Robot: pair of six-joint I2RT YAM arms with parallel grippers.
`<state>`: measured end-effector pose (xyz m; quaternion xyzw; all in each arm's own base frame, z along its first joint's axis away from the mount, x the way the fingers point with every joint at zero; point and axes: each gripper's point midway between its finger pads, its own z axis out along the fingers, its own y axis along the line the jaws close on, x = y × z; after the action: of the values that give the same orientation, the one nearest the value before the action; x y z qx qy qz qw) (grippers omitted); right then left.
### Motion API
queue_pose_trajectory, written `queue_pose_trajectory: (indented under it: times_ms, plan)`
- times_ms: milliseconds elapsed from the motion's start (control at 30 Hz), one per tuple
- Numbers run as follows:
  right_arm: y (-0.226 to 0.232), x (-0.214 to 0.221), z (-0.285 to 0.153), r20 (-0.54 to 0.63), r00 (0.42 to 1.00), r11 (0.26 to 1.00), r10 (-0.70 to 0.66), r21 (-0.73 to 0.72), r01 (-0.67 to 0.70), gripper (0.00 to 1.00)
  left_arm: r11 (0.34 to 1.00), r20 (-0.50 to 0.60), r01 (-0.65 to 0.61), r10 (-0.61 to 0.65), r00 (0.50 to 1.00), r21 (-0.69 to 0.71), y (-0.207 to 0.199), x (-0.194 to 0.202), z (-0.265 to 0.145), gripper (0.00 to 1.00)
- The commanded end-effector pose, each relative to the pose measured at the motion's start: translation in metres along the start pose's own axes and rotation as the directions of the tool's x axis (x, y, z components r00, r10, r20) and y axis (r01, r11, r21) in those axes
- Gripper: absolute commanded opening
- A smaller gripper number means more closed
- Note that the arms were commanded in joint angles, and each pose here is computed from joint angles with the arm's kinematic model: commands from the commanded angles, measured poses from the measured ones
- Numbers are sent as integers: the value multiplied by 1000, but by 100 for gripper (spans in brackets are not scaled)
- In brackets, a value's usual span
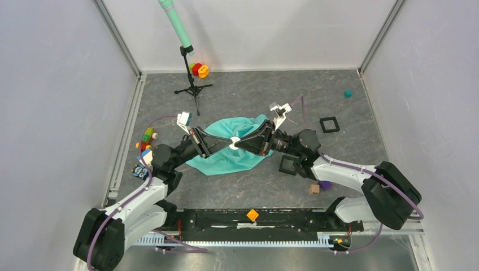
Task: Remove the brooch from the garment
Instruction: Close the brooch.
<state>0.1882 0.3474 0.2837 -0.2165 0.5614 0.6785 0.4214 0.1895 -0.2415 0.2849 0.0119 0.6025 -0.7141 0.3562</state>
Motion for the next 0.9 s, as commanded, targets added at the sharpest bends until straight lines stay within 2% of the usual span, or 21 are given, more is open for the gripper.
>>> queue_pose_trajectory:
  times_ms: [0, 867]
  plan:
    - [5, -11, 11, 5, 1000, 1000, -16, -8, 16, 17, 996, -36, -75, 77, 996, 42, -12, 3, 1, 2]
    - [-35, 8, 12, -79, 995, 982, 66, 183, -50, 4, 987, -75, -163, 164, 984, 13, -13, 5, 2, 2]
